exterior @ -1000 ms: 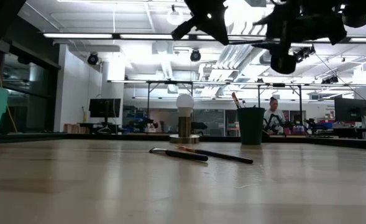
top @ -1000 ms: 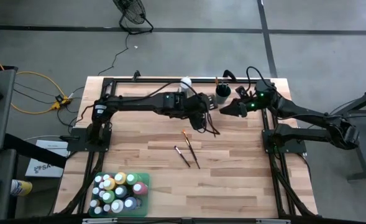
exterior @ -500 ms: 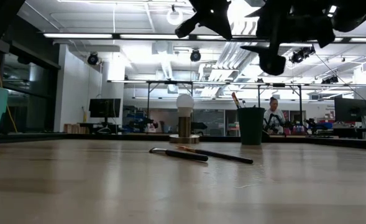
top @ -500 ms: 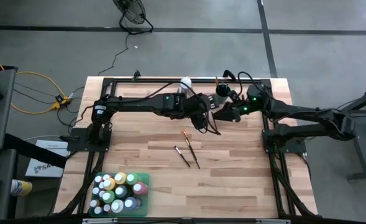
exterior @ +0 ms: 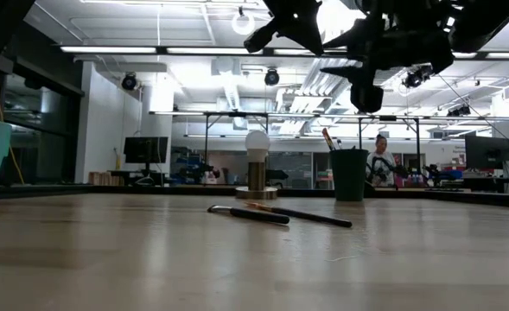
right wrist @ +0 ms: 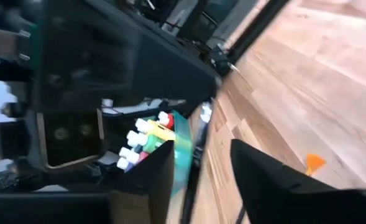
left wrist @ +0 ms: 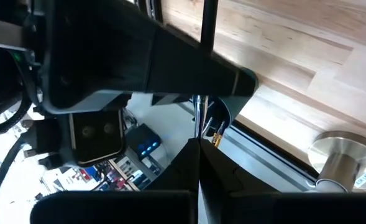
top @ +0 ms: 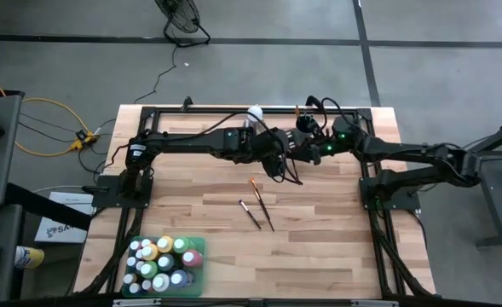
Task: Pick & Place Paint Supplies
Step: Put the silver paint brush into the black cup
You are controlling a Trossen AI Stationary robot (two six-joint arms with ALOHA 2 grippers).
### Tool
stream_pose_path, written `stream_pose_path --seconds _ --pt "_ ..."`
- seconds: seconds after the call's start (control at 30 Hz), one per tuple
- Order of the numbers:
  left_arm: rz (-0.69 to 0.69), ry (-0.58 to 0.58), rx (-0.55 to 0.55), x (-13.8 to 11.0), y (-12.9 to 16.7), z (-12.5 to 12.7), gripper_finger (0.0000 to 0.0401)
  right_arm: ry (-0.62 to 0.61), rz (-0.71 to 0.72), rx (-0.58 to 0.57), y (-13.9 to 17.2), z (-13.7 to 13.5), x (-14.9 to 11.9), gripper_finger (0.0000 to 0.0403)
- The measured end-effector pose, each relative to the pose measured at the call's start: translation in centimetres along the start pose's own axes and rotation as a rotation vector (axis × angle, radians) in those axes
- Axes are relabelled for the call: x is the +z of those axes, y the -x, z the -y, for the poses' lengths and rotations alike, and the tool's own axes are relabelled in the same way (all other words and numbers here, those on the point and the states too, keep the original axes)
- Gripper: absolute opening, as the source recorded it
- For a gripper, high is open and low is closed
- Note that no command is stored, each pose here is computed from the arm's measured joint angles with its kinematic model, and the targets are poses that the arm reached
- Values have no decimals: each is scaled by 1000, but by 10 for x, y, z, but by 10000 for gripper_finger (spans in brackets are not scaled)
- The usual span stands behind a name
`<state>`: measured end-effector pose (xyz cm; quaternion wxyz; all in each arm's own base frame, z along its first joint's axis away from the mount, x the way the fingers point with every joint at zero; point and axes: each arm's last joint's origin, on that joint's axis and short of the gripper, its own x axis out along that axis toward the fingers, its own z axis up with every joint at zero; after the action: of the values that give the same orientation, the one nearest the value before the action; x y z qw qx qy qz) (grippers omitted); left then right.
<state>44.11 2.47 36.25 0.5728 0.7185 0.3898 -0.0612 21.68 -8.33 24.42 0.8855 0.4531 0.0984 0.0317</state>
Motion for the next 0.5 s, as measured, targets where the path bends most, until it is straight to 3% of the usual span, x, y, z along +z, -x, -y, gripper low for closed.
stream_pose_path --seconds 0.37,0.5 --pt "3 -2 3 0 0 0 0 24 46 11 2 -1 5 17" --pt "5 -2 3 0 0 0 0 18 38 11 4 1 7 14"
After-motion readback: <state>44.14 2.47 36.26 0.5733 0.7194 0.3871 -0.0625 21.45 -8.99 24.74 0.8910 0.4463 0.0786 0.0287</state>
